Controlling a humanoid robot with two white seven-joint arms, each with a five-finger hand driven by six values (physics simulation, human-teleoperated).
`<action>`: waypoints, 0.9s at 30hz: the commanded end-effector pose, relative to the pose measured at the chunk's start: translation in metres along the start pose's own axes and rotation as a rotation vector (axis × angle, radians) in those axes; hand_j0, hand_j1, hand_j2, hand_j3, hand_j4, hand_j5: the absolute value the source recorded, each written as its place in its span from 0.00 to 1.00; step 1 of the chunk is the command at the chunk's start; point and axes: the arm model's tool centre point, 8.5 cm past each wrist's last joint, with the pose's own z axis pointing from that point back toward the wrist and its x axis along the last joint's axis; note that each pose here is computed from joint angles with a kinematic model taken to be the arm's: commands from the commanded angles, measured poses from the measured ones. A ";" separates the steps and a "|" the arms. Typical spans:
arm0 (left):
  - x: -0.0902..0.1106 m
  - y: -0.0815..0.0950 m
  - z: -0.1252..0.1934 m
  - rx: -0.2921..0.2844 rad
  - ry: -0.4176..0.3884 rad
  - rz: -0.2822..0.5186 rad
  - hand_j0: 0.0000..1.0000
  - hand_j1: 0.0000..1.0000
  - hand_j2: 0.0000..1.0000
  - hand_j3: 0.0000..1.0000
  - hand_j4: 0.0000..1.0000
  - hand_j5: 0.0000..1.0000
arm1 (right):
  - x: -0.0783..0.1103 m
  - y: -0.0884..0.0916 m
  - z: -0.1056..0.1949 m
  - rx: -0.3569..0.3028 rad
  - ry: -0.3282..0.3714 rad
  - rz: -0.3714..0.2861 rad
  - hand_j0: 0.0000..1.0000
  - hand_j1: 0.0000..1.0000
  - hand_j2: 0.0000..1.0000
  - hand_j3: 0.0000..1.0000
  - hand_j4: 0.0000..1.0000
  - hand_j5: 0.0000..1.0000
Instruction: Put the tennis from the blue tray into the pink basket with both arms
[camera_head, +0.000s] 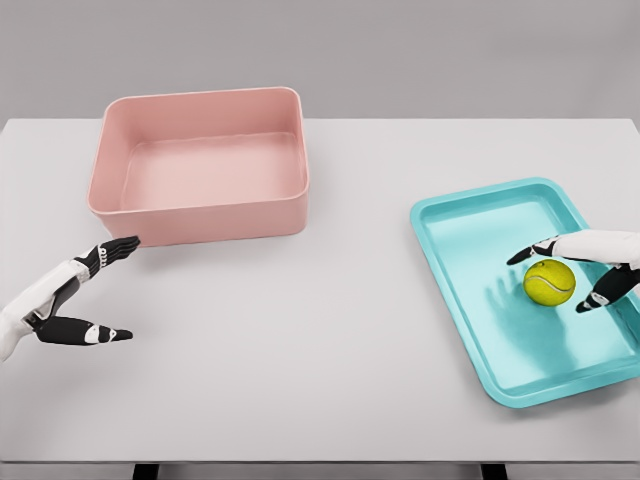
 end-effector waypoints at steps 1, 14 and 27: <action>0.000 0.001 0.000 0.003 0.000 0.003 1.00 1.00 1.00 1.00 1.00 1.00 | 0.000 -0.001 0.001 -0.003 0.000 -0.005 0.85 0.85 0.85 0.85 0.85 0.85; 0.000 0.001 0.000 0.003 0.000 0.003 1.00 1.00 1.00 1.00 1.00 1.00 | -0.001 0.006 -0.007 0.022 0.006 0.006 0.75 0.75 0.75 0.75 0.75 0.75; 0.000 0.001 0.000 0.003 0.000 0.003 1.00 1.00 1.00 1.00 1.00 1.00 | 0.003 -0.004 -0.005 -0.010 -0.013 0.012 0.49 0.49 0.49 0.49 0.49 0.49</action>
